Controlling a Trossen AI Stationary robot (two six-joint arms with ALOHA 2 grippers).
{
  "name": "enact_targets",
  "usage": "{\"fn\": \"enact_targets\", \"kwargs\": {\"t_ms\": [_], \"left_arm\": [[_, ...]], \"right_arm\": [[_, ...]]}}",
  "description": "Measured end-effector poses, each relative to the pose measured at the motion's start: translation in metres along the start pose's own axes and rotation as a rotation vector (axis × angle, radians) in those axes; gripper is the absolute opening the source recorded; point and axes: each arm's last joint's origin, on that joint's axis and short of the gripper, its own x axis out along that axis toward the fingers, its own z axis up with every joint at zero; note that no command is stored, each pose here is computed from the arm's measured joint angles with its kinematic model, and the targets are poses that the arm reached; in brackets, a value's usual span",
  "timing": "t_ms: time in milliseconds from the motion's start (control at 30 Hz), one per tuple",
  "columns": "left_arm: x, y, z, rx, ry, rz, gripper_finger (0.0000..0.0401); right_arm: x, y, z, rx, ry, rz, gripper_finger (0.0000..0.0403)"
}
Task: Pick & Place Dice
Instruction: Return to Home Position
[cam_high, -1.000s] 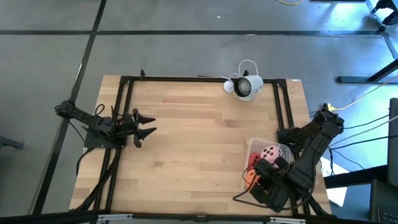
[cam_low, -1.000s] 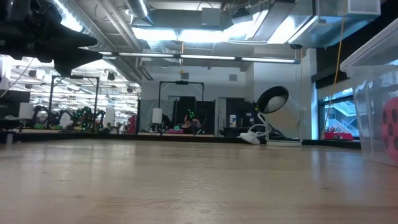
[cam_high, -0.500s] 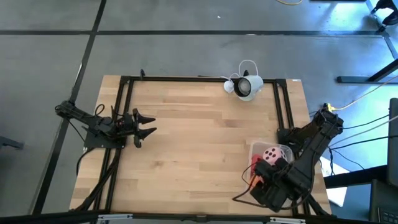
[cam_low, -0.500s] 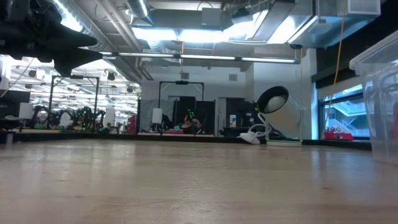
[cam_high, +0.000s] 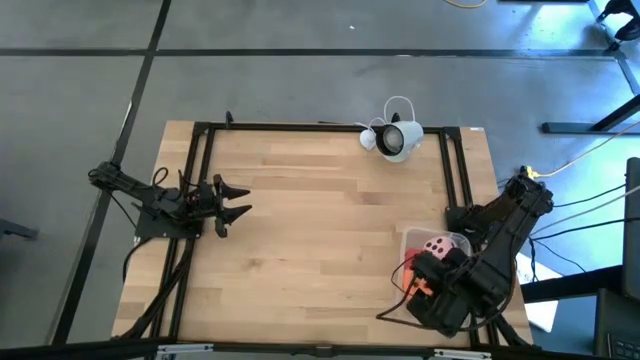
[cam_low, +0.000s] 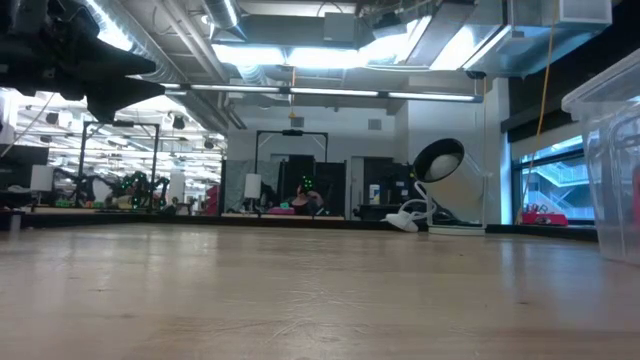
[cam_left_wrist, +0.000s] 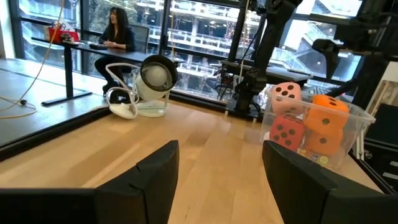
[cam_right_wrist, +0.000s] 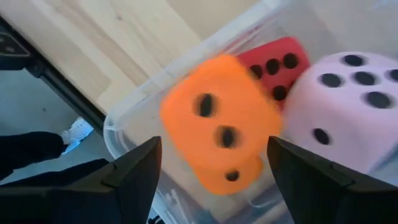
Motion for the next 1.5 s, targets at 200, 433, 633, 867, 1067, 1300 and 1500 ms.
{"fn": "enact_targets", "kwargs": {"t_ms": [200, 433, 633, 867, 1067, 1300, 1500], "left_arm": [[0.000, 0.000, 0.000, -0.001, 0.000, 0.000, 0.0224], [0.000, 0.000, 0.000, -0.002, 0.000, 0.000, 0.0224], [0.000, 0.000, 0.000, -0.002, 0.000, 0.000, 0.0224], [0.000, 0.000, 0.000, -0.002, 0.000, 0.000, 0.0224], [0.000, 0.000, 0.000, -0.002, 0.000, 0.000, 0.0224], [0.000, 0.000, 0.000, -0.002, 0.000, 0.000, 0.0224], [0.000, 0.000, 0.000, -0.001, 0.000, 0.000, 0.0224]], "right_arm": [[-0.025, -0.002, 0.007, 0.025, -0.123, 0.079, 0.0290], [-0.063, -0.018, 0.027, -0.020, -0.433, 0.205, 0.0263], [-0.075, -0.034, 0.056, -0.079, -0.622, 0.153, 0.0229], [-0.092, -0.055, 0.098, -0.071, -0.788, 0.116, 0.0211], [-0.093, -0.071, 0.126, -0.144, -0.825, 0.125, 0.0214], [-0.081, -0.084, 0.149, -0.235, -0.899, 0.264, 0.0215], [-0.043, -0.097, 0.158, -0.257, -0.956, 0.411, 0.0215]]}}
